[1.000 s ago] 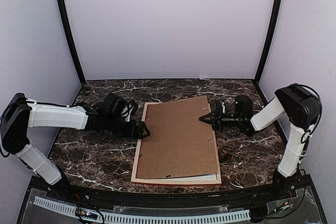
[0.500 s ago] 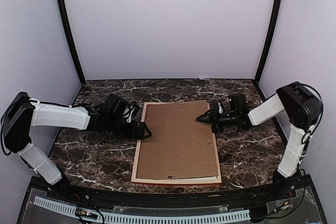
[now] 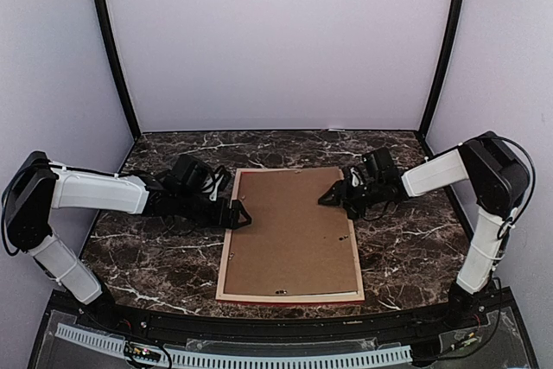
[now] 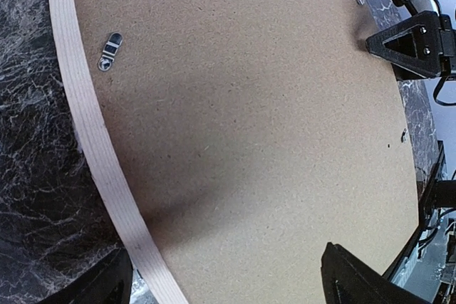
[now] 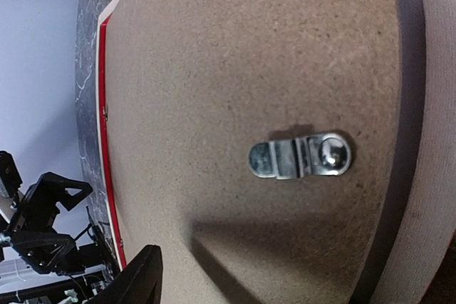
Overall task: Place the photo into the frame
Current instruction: Place the backboard on the frame body.
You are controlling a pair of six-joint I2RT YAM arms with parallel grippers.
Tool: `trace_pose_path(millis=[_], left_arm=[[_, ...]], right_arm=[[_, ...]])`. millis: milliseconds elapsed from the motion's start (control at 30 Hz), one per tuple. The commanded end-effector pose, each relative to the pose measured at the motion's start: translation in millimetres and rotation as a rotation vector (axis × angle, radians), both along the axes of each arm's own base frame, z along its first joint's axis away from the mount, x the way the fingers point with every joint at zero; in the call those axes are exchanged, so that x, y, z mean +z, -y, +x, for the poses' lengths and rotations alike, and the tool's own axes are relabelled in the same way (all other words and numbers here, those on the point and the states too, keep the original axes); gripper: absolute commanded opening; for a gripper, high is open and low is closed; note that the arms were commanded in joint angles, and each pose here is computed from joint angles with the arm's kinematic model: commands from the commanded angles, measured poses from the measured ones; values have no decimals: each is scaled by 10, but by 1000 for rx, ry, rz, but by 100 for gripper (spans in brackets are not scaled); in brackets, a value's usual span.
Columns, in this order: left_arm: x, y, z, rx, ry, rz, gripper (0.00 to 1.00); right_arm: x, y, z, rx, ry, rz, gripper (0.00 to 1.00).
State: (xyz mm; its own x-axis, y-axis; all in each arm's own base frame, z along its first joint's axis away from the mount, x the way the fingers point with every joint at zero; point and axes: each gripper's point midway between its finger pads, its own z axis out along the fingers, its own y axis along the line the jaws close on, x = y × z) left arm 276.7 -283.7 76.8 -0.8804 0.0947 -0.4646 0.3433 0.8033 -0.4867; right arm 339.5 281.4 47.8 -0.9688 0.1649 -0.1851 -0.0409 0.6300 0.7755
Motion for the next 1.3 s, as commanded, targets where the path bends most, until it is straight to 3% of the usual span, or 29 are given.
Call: trace_pose_path(millis=[0,333,633,1267], left_arm=[[167,84,-4,-34,33,-61,95],[381,607,-157,-201,84,-184,95],[338,1165,-280,-399,75,-165,96],[-261,1137,-354,-432,-59,-65,95]], right_arm=[[162,-30,57,19,87,-80,59],[134,-50,69,27,92,-145,61],[86,-60,54,31,85,-167,61],[45,-41,37,54,79,-200,62]])
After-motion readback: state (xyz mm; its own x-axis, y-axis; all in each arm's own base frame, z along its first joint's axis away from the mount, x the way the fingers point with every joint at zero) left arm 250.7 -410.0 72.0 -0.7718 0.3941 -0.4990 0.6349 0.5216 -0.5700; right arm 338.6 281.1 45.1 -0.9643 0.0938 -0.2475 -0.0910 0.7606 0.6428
